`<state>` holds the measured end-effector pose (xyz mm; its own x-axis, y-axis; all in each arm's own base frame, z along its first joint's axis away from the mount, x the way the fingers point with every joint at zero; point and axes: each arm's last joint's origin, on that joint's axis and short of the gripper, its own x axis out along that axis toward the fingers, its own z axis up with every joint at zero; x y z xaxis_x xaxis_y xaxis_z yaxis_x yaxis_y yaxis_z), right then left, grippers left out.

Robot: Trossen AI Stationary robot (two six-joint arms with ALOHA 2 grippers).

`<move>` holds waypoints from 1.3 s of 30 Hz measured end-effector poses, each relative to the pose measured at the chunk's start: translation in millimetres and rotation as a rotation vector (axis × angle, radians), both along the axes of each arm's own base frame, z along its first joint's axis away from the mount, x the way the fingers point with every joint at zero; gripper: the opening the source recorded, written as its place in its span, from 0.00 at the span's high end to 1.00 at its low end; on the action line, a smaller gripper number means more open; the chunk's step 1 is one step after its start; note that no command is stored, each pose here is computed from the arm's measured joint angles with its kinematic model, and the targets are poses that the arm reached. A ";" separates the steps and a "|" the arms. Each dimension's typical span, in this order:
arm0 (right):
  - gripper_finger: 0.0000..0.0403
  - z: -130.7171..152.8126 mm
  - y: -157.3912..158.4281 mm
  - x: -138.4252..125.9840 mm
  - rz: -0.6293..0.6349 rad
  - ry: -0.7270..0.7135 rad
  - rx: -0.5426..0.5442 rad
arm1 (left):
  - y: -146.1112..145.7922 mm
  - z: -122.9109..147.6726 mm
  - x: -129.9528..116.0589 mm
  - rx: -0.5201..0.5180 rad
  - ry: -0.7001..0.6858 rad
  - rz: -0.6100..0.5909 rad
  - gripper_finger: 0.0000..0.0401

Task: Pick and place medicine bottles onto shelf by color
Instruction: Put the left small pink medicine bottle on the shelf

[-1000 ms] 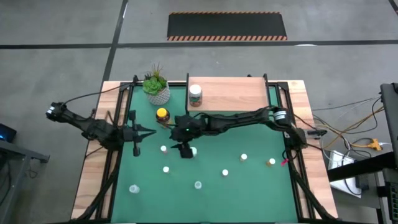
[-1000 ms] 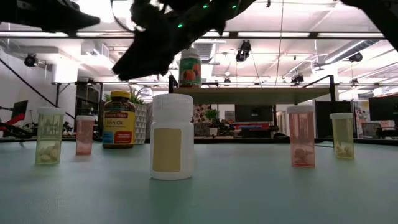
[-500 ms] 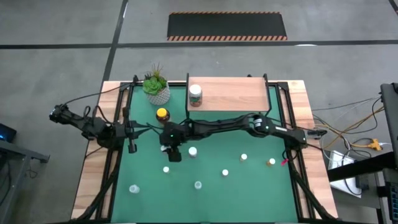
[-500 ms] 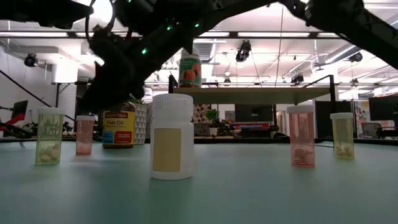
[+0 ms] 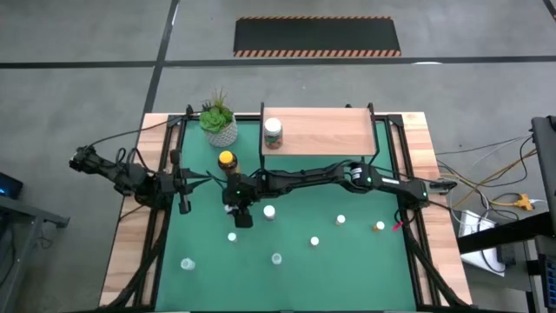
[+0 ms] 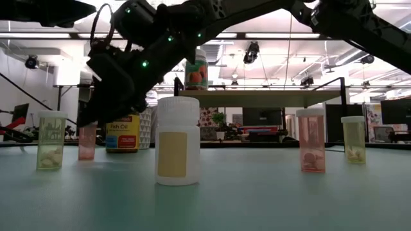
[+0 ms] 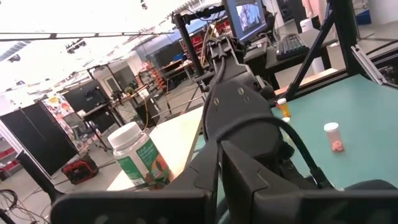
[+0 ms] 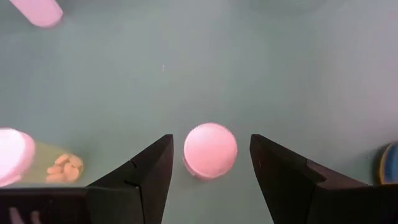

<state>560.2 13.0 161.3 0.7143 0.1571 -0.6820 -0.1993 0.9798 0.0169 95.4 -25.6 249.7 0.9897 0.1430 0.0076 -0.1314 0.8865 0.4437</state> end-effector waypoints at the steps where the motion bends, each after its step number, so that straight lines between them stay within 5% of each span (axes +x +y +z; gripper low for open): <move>1: 0.49 -3.3 0.2 0.5 0.001 0.004 0.000 | 0.0 0.0 0.0 0.007 0.001 0.000 1.00; 9: 0.52 -6.9 0.1 2.2 0.000 -0.006 -0.001 | 0.2 0.2 -0.4 0.013 0.000 0.000 1.00; 22: 0.75 -2.0 0.8 0.2 0.000 0.003 0.002 | 0.4 0.5 -0.9 0.012 -0.004 0.000 1.00; 28: 0.74 37.2 3.4 -14.7 0.014 0.032 -0.003 | 0.4 0.5 -0.9 0.012 -0.004 0.001 1.00; 39: 0.74 159.0 3.4 -79.7 -0.065 0.053 0.048 | 0.6 0.9 -1.4 0.009 -0.008 0.001 1.00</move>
<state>480.5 16.4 320.3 0.6874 0.1447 -0.7117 -0.1328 0.9885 0.0726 94.0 -24.9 250.6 0.9895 0.1434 0.0169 -0.1356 0.8825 0.4503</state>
